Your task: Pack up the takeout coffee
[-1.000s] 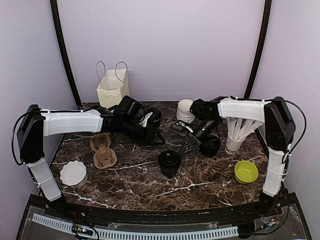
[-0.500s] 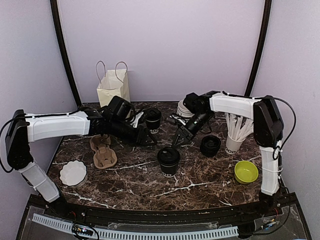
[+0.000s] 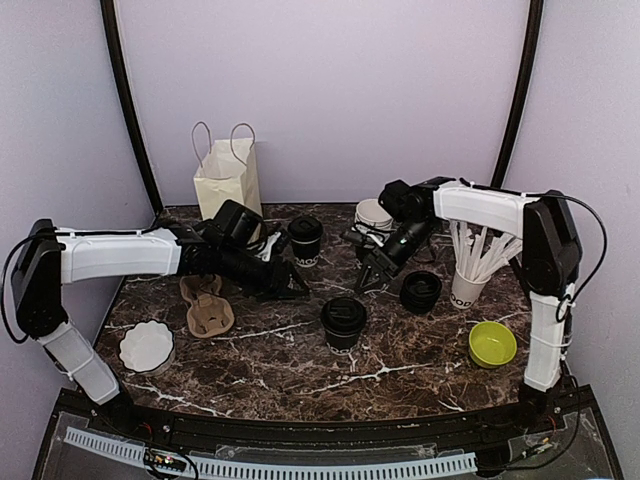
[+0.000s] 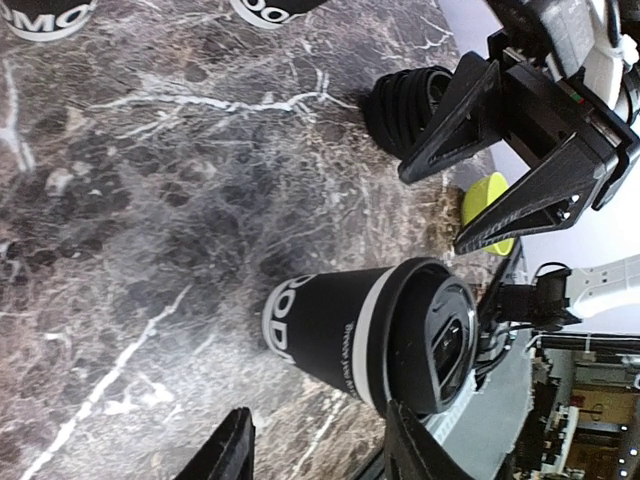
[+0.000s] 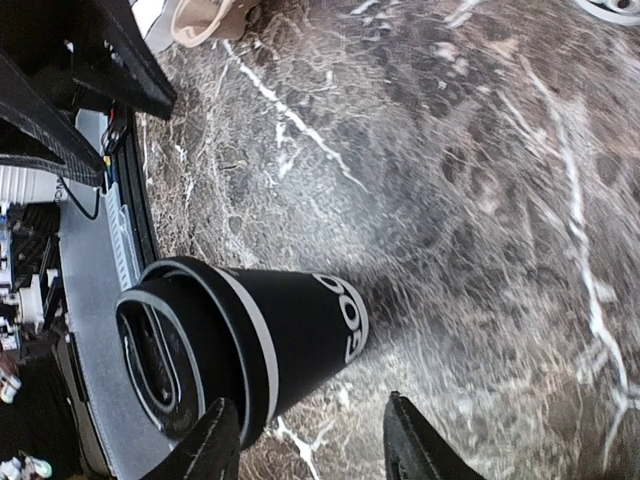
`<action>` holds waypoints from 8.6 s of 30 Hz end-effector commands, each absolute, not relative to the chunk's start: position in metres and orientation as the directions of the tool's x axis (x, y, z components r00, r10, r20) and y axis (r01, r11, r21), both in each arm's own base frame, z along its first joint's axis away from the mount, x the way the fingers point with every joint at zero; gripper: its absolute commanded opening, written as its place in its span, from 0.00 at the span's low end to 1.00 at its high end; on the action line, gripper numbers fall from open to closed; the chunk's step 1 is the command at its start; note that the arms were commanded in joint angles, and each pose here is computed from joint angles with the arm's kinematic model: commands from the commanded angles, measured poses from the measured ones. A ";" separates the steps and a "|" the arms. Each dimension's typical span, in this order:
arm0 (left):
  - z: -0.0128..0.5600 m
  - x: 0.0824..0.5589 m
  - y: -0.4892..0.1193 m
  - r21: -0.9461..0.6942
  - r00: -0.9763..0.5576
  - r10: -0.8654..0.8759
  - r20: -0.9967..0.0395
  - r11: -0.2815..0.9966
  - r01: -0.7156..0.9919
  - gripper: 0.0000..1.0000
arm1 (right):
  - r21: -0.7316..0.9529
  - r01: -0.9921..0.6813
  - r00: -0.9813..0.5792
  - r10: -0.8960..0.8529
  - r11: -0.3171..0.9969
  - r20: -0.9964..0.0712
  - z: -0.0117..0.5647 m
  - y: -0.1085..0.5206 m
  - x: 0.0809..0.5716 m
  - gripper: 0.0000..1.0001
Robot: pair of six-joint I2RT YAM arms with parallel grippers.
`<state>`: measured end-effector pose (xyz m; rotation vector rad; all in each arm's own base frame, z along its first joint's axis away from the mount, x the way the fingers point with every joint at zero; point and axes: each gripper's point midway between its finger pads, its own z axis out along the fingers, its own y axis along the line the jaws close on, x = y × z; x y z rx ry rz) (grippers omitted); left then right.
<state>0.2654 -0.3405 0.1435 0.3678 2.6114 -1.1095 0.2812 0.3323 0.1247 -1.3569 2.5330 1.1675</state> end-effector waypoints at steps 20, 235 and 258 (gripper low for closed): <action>0.127 0.243 -0.370 -0.800 -0.969 0.145 -0.201 0.547 0.247 0.40 | 0.698 -0.657 -0.659 -0.666 0.284 -0.350 0.127 0.312 0.223 0.61; 0.349 0.492 -0.098 -0.146 -0.567 -0.105 -0.817 0.989 0.026 0.83 | -0.048 -0.969 -0.146 -0.717 0.243 -0.682 0.276 0.352 0.319 0.99; 0.380 0.525 -0.102 -0.184 -0.490 -0.061 -0.869 0.961 0.206 0.00 | -0.163 -0.929 -0.155 -0.750 0.332 -0.643 0.273 0.309 0.324 0.98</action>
